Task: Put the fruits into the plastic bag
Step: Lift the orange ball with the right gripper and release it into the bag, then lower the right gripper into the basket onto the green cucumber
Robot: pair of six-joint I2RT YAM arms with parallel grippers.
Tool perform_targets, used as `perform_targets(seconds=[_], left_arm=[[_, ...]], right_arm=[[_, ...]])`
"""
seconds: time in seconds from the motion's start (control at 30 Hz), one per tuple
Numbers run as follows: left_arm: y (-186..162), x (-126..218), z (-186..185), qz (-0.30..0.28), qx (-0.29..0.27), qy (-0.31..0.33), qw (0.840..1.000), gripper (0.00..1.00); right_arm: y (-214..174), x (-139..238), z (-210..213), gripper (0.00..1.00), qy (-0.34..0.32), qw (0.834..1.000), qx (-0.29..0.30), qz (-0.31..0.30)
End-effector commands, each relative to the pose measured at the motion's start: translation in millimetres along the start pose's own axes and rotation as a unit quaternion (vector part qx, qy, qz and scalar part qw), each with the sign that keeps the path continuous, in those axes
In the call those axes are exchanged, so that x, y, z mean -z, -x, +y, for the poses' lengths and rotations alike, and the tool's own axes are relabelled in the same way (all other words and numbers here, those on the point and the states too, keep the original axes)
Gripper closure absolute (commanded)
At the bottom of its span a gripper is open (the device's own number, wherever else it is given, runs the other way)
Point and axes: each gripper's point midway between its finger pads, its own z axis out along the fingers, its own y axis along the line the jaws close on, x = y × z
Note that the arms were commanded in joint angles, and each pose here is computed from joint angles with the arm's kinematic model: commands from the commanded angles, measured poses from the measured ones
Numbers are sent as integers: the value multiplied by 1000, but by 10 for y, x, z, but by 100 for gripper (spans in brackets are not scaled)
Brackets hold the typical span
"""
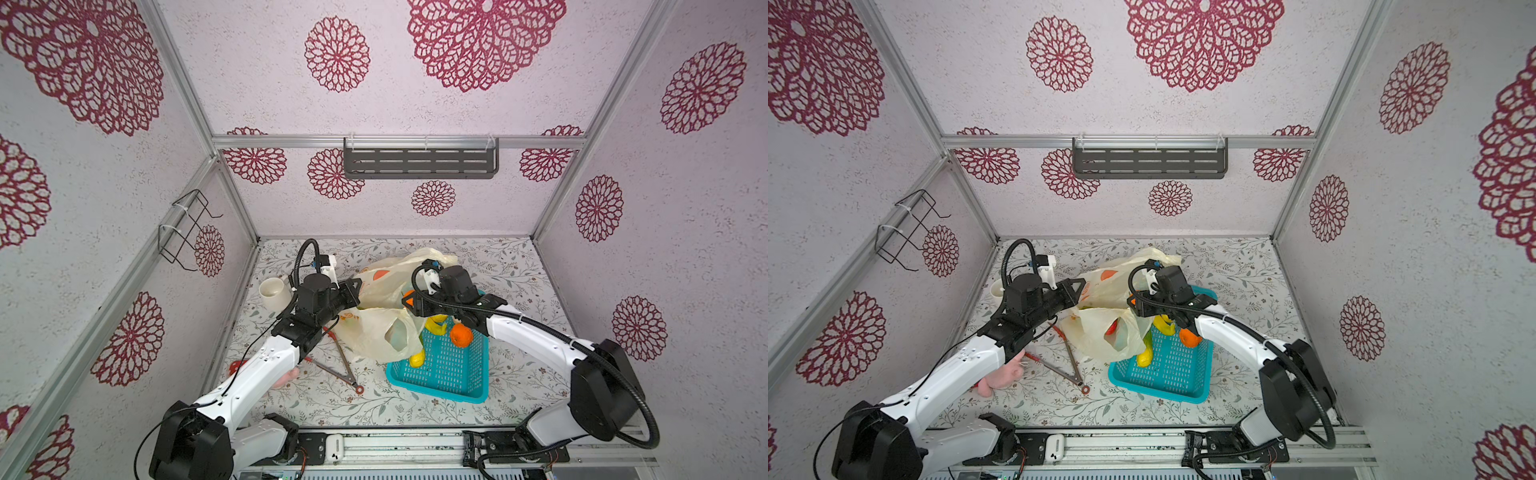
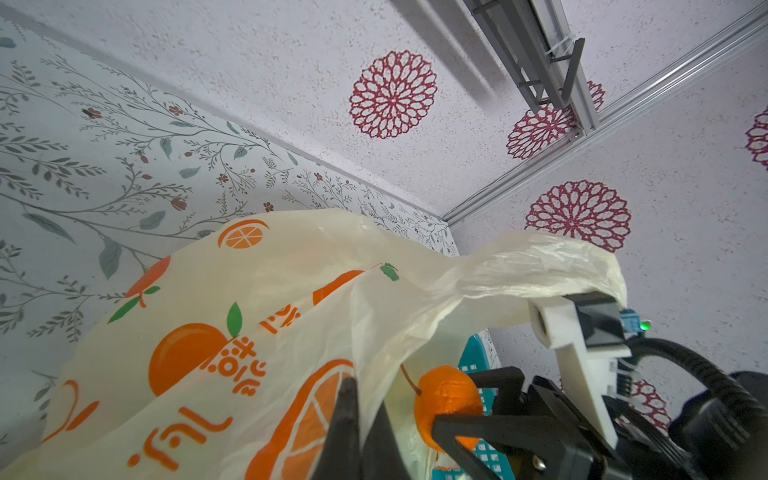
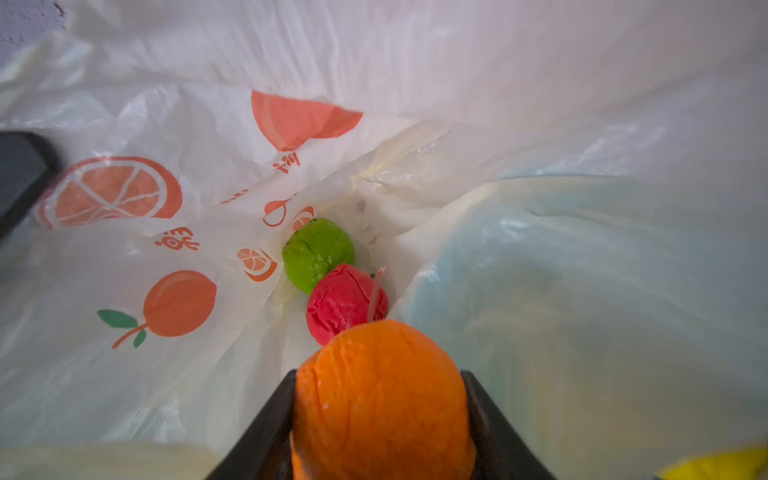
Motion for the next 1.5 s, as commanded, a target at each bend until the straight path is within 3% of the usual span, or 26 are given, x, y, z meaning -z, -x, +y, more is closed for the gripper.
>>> perform_targets(seconds=[0.0, 0.2, 0.37, 0.5, 0.83, 1.0, 1.23, 1.37, 1.47], left_arm=[[27, 33, -55, -7, -5, -7, 1000, 100], [15, 38, -51, -6, -5, -7, 1000, 100], [4, 47, -36, -5, -5, -5, 1000, 100], [-8, 49, -27, -4, -7, -3, 1000, 100], [12, 49, -21, -9, -8, -2, 1000, 100], [5, 54, -9, -10, -8, 1, 1000, 100], [10, 30, 10, -13, -8, 3, 1000, 100], [2, 4, -1, -10, -8, 0, 1000, 100], [2, -6, -8, -9, -8, 0, 1000, 100]], right_arm=[[325, -14, 259, 51, 34, 998, 24, -46], [267, -346, 310, 48, 32, 999, 11, -30], [163, -421, 343, 27, 34, 999, 9, -13], [178, -341, 303, 21, 19, 999, 13, -22], [232, 131, 387, 19, 18, 998, 36, -42], [50, 529, 305, 17, 2, 998, 42, -51], [-320, 1011, -99, 17, -73, 994, 18, -83], [-754, 1010, -321, 22, -95, 994, 16, -42], [-1024, 874, -312, 23, -69, 998, 14, 4]])
